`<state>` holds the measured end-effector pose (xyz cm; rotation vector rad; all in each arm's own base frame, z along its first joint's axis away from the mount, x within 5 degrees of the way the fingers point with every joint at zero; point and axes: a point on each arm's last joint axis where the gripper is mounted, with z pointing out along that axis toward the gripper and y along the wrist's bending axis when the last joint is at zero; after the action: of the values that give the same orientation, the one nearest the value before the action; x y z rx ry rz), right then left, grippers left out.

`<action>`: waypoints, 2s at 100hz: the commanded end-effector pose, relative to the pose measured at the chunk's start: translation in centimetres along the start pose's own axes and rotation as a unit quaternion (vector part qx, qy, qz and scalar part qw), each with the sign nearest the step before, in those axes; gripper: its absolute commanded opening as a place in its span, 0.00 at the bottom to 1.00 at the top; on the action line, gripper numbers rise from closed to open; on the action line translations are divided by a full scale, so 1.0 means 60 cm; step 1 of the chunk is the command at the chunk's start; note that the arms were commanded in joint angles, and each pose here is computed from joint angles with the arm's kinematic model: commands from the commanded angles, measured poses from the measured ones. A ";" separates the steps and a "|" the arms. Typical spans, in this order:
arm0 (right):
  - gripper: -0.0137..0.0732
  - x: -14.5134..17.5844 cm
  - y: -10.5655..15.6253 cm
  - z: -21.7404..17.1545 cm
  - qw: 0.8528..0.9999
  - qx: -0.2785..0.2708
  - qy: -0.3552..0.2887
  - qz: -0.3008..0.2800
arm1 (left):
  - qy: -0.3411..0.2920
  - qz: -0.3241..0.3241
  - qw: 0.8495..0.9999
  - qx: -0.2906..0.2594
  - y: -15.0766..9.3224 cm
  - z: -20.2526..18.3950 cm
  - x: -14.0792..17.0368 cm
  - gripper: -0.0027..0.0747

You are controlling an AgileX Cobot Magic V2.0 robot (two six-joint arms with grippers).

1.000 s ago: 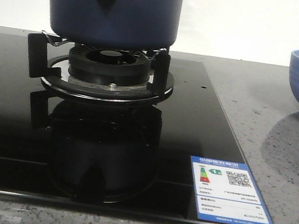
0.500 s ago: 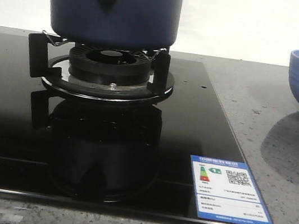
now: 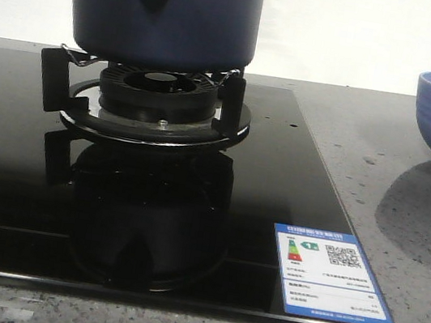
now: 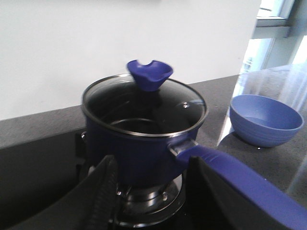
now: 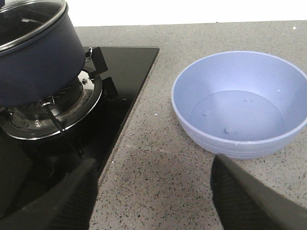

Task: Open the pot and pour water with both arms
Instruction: 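Move the left gripper to the blue lid knob and grasp it, then lift the glass lid off the dark blue pot with the left gripper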

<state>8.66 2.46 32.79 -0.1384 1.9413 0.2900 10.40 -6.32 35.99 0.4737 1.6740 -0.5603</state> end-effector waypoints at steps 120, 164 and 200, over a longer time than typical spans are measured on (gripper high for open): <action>0.69 -0.027 0.000 -0.005 0.999 0.005 -0.046 -0.005 | 0.044 0.032 0.988 0.147 0.078 0.309 -0.091 0.73; 0.69 -0.027 0.001 -0.005 0.999 0.004 -0.046 -0.004 | 0.046 0.075 0.985 0.151 0.084 0.323 -0.079 0.71; 0.69 -0.027 0.001 -0.005 0.999 0.004 -0.046 -0.004 | 0.040 0.074 0.985 0.151 0.083 0.323 -0.081 0.47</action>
<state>8.66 2.46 32.80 -0.1421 1.9406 0.2873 30.13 -13.86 35.13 0.8897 1.6992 -0.6585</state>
